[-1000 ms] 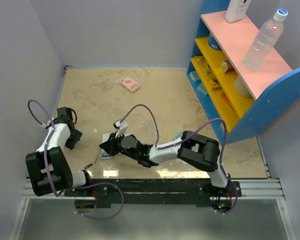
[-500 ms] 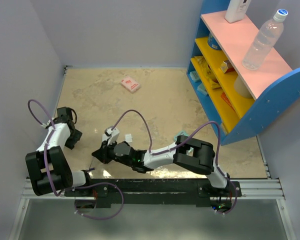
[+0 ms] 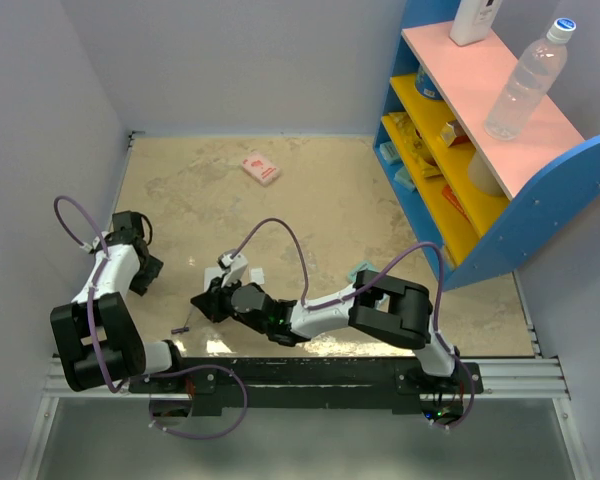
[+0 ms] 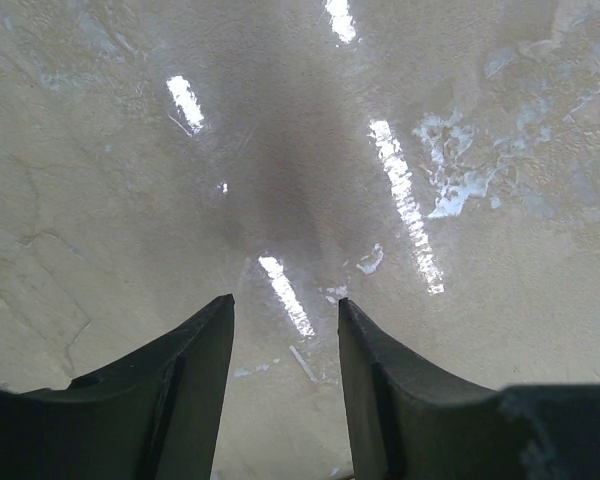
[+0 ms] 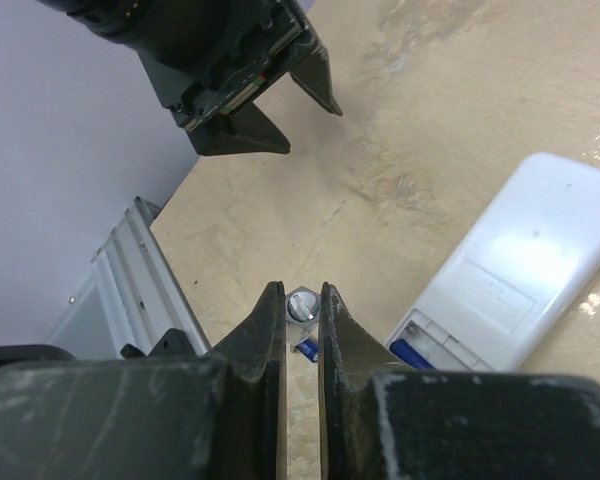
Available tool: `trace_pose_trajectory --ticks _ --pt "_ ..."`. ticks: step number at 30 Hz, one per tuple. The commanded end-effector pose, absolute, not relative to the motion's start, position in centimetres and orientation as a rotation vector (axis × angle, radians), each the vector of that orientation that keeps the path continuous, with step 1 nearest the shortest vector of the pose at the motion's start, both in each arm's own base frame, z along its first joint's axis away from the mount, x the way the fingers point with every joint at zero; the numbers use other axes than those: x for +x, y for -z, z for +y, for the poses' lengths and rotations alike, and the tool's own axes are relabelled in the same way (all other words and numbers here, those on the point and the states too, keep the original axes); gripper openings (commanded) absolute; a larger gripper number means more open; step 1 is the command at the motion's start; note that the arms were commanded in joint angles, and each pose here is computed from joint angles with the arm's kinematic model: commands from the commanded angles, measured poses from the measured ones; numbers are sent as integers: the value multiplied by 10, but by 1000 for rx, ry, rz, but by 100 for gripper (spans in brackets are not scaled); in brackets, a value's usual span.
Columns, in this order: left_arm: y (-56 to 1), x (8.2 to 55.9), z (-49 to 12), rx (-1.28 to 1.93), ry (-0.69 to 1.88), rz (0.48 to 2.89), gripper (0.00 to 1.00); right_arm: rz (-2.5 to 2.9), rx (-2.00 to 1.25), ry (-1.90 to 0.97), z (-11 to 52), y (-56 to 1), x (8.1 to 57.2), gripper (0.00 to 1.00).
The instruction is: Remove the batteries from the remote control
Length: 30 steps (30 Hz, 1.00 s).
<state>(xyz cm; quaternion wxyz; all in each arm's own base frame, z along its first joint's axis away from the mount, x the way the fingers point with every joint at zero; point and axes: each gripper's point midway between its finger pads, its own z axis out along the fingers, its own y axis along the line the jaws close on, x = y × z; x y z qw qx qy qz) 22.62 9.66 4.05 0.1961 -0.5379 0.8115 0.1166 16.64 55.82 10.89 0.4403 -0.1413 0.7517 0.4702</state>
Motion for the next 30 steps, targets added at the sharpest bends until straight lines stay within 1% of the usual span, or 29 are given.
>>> trace_pose_trajectory --ticks 1,5,11,20,28,30 --pt "-56 235 107 -1501 -344 2212 51 1834 -320 -1054 546 -114 197 0" --pt "-60 231 114 -1508 -403 2173 51 1829 -326 -1056 552 -112 201 0" --pt "-56 229 113 -1525 -400 2177 51 1823 -323 -1067 556 -105 211 0" --pt "-46 233 110 -1554 -391 2212 50 1776 -348 -1075 578 -115 218 0" --pt "-49 236 116 -1546 -418 2192 50 1782 -270 -989 565 -106 244 0" --pt "-48 250 113 -1500 -352 2203 50 1782 -262 -999 564 -107 250 0"
